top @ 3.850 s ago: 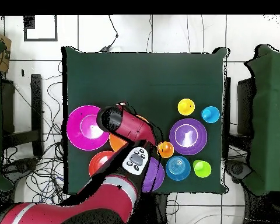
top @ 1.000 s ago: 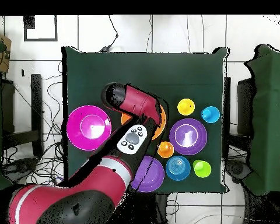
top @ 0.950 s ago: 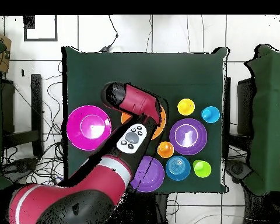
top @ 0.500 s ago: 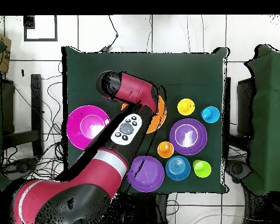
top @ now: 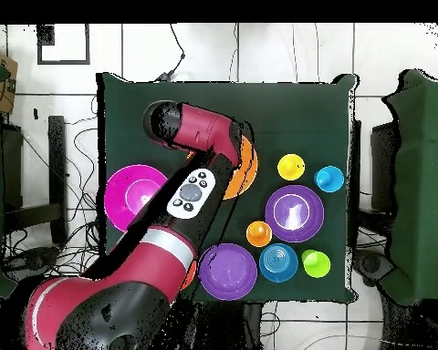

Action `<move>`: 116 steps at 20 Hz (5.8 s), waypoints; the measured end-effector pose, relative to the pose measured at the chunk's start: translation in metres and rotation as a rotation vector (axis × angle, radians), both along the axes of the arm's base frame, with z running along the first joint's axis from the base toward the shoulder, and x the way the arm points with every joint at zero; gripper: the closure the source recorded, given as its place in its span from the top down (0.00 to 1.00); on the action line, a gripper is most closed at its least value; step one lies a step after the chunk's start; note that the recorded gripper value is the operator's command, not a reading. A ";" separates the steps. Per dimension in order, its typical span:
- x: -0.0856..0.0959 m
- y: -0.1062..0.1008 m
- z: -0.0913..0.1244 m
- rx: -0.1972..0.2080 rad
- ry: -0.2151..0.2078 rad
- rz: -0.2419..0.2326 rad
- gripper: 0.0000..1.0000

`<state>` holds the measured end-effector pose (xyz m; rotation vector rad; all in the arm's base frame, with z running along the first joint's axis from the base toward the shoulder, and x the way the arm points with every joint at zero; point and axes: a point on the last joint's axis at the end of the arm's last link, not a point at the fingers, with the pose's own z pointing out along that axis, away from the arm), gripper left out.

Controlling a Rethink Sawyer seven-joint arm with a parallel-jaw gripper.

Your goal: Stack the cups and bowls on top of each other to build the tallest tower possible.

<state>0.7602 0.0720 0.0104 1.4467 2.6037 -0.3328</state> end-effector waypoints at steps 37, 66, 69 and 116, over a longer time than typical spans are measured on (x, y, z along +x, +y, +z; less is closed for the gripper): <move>0.005 0.009 0.021 0.002 -0.033 -0.013 1.00; -0.106 0.005 0.085 0.071 -0.076 -0.160 1.00; -0.122 0.004 0.076 0.070 -0.058 -0.160 1.00; -0.288 -0.083 0.009 0.004 0.124 0.071 1.00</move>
